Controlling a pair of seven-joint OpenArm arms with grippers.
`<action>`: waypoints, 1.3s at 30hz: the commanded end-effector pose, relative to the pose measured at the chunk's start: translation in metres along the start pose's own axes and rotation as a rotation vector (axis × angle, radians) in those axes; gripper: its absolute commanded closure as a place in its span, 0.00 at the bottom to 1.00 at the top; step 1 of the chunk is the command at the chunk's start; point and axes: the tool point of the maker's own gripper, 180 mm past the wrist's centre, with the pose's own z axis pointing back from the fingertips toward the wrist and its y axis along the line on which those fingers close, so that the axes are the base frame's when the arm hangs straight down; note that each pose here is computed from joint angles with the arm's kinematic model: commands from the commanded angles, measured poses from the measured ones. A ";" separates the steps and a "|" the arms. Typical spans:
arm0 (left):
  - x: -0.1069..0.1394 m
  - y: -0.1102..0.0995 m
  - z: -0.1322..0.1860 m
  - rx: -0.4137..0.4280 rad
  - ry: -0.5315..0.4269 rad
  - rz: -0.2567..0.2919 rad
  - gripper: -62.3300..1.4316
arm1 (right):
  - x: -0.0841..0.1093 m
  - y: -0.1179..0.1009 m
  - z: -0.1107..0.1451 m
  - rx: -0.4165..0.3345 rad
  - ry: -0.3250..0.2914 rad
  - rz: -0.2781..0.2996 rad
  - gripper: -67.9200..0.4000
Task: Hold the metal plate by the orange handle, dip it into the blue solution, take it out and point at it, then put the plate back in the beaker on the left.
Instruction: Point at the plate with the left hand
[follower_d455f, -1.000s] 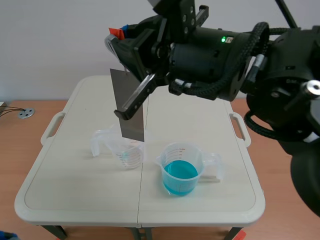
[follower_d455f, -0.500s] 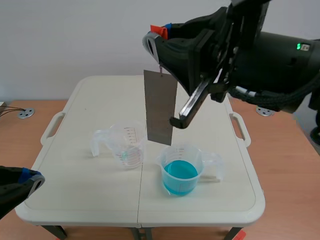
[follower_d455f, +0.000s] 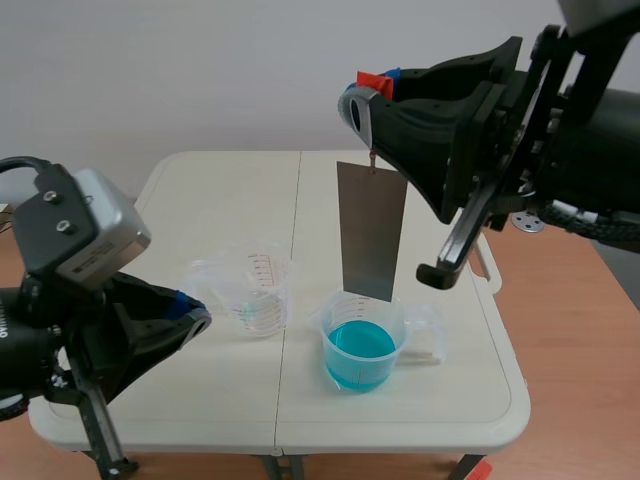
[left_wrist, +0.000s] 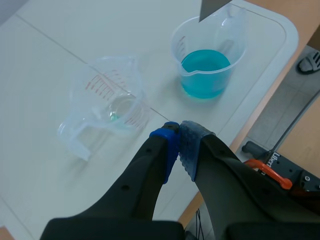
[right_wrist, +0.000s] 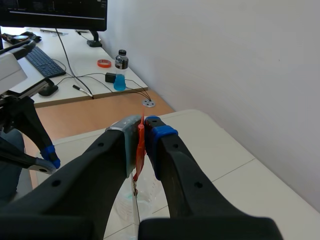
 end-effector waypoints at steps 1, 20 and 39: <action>0.005 -0.006 -0.004 -0.025 -0.014 -0.002 0.95 | 0.014 0.001 0.000 0.007 -0.046 0.014 0.98; 0.006 -0.025 -0.062 -0.168 -0.002 -0.024 0.95 | 0.014 -0.010 0.004 -0.026 -0.033 0.041 0.98; 0.034 -0.026 -0.092 -0.163 -0.083 0.016 0.95 | 0.014 -0.010 0.004 -0.026 -0.029 0.041 0.98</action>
